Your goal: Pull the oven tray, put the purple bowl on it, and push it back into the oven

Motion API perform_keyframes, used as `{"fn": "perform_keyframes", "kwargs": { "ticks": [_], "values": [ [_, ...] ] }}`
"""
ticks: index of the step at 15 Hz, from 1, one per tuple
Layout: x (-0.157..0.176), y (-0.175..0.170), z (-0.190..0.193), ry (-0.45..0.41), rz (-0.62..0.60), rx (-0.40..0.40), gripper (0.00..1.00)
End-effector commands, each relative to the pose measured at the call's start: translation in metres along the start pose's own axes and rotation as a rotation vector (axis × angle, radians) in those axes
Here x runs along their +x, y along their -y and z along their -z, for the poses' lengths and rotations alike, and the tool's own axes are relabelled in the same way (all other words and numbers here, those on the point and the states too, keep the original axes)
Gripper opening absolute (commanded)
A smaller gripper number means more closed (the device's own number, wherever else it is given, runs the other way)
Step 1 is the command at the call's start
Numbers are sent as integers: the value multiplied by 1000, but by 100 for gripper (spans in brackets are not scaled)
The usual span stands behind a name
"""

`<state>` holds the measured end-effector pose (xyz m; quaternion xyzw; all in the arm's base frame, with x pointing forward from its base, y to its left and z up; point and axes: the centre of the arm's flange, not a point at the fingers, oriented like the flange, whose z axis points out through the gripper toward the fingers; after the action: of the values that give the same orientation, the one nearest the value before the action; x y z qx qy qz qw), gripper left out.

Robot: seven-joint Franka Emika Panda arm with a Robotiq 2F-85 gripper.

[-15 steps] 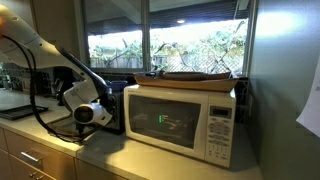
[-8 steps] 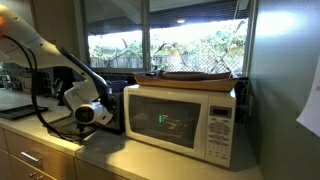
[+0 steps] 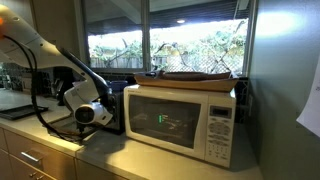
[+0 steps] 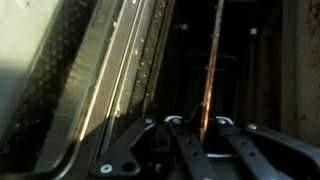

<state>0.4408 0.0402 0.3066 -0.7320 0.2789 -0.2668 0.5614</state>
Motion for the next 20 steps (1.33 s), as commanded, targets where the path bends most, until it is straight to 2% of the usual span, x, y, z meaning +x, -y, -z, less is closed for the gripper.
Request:
{"fn": "perform_keyframes", "kwargs": {
  "ticks": [1,20],
  "values": [
    [-3,-9,17,24,-18,-28,2],
    [-11,3,57,114,-55,-143,2]
  ]
}}
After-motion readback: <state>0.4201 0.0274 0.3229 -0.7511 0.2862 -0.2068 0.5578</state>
